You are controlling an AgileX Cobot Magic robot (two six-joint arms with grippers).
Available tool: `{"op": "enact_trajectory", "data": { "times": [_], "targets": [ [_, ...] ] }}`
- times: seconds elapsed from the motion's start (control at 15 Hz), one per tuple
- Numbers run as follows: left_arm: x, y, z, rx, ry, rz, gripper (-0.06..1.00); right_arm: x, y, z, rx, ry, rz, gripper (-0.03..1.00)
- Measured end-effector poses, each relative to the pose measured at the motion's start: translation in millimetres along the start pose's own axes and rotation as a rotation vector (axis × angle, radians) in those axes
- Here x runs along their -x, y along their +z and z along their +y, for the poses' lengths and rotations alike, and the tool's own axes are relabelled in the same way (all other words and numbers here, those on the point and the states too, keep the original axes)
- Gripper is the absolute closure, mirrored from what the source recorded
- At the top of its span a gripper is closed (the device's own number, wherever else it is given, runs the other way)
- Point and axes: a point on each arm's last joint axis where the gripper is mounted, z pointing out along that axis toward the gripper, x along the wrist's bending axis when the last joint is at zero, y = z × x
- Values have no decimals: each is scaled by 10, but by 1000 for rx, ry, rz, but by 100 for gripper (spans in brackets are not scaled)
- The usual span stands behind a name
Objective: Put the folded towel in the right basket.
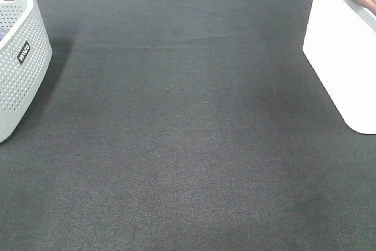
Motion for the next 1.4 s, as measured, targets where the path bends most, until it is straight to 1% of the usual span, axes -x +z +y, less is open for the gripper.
{"op": "enact_trajectory", "data": {
  "times": [0.13,0.2,0.27,0.33,0.4,0.47,0.53,0.6,0.67,0.73,0.87,1.07,1.13,1.27,1.33,1.4],
  "targets": [
    [0,0,0,0,0,0,7,83,386,-71,-79,16,-15,97],
    [0,0,0,0,0,0,7,113,500,-100,-105,21,-24,97],
    [0,0,0,0,0,0,7,133,594,-129,-130,26,-28,95],
    [0,0,0,0,0,0,7,145,655,-149,-145,31,-29,88],
    [0,0,0,0,0,0,7,144,683,-160,-154,42,-23,77],
    [0,0,0,0,0,0,7,127,686,-169,-164,57,-6,51],
    [0,0,0,0,0,0,7,117,682,-168,-167,59,1,32],
    [0,0,0,0,0,0,7,102,676,-173,-177,59,7,20],
    [0,0,0,0,0,0,7,49,661,-177,-194,48,13,15],
    [0,0,0,0,0,0,7,-29,631,-182,-204,26,23,12],
    [0,0,0,0,0,0,7,-299,507,-179,-202,-38,48,11],
    [0,0,0,0,0,0,7,-794,113,-159,-133,-146,108,11],
    [0,0,0,0,0,0,7,-894,-6,-166,-114,-170,117,11],
    [0,0,0,0,0,0,7,-989,-209,-214,-93,-194,129,10],
    [0,0,0,0,0,0,7,-989,-209,-214,-93,-194,129,10],
    [0,0,0,0,0,0,7,-990,-321,-268,-91,-196,130,10]
  ]
}}
